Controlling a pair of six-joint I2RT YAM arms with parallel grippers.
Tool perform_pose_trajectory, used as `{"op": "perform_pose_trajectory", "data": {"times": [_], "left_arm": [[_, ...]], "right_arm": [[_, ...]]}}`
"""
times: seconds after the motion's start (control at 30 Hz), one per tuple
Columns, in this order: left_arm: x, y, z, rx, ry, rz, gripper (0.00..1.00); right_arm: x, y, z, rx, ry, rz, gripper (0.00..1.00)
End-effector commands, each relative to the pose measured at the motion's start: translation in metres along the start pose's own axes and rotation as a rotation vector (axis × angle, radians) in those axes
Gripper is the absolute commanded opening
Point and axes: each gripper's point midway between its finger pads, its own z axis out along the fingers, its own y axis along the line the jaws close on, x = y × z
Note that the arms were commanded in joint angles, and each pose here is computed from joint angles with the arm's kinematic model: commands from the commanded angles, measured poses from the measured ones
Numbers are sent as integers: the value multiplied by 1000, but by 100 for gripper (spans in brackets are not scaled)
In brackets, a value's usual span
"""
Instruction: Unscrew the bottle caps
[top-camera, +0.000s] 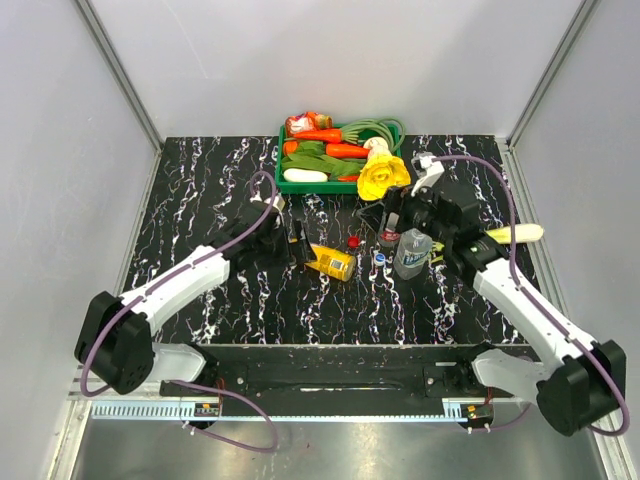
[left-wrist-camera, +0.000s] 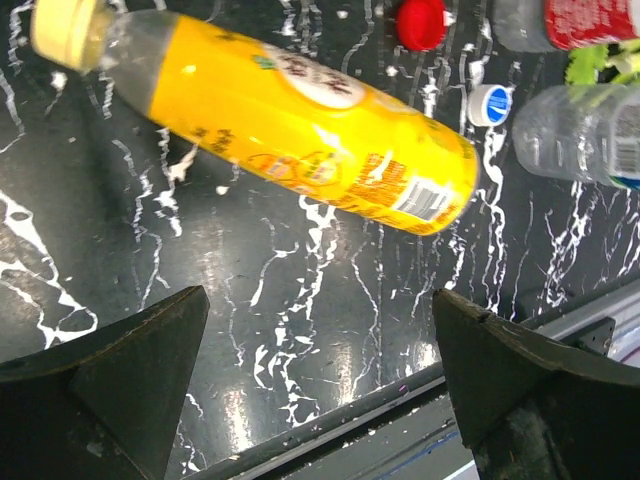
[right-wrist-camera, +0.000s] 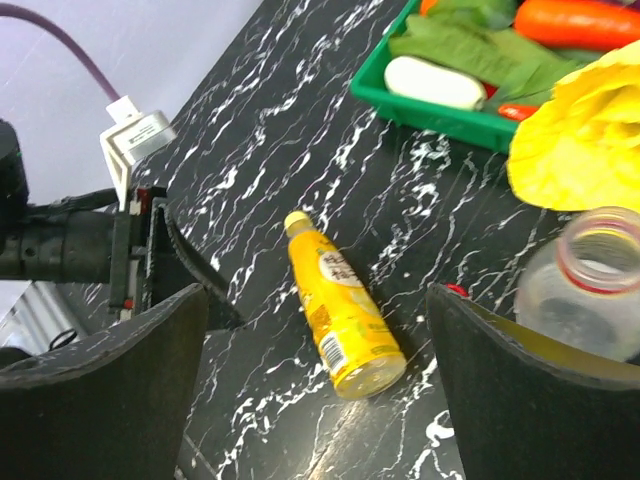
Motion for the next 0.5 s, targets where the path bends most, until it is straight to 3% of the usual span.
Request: {"op": "perform_pose_trajectory", "data": {"times": [0.0, 0.23, 0.37, 0.47], "left_arm": [[-8, 8, 4, 36, -16, -94, 99], [-9, 32, 3, 97, -24, -210, 99], [-8, 36, 4, 101, -17, -213, 99], [-7, 36, 7, 105, -6, -216, 99]], "right_arm": [[6, 30, 14, -117, 96, 25, 90], [55, 0, 57, 38, 312, 64, 75], [68, -1, 80, 63, 379, 61, 60], [86, -14, 96, 126, 442, 69, 56]]}}
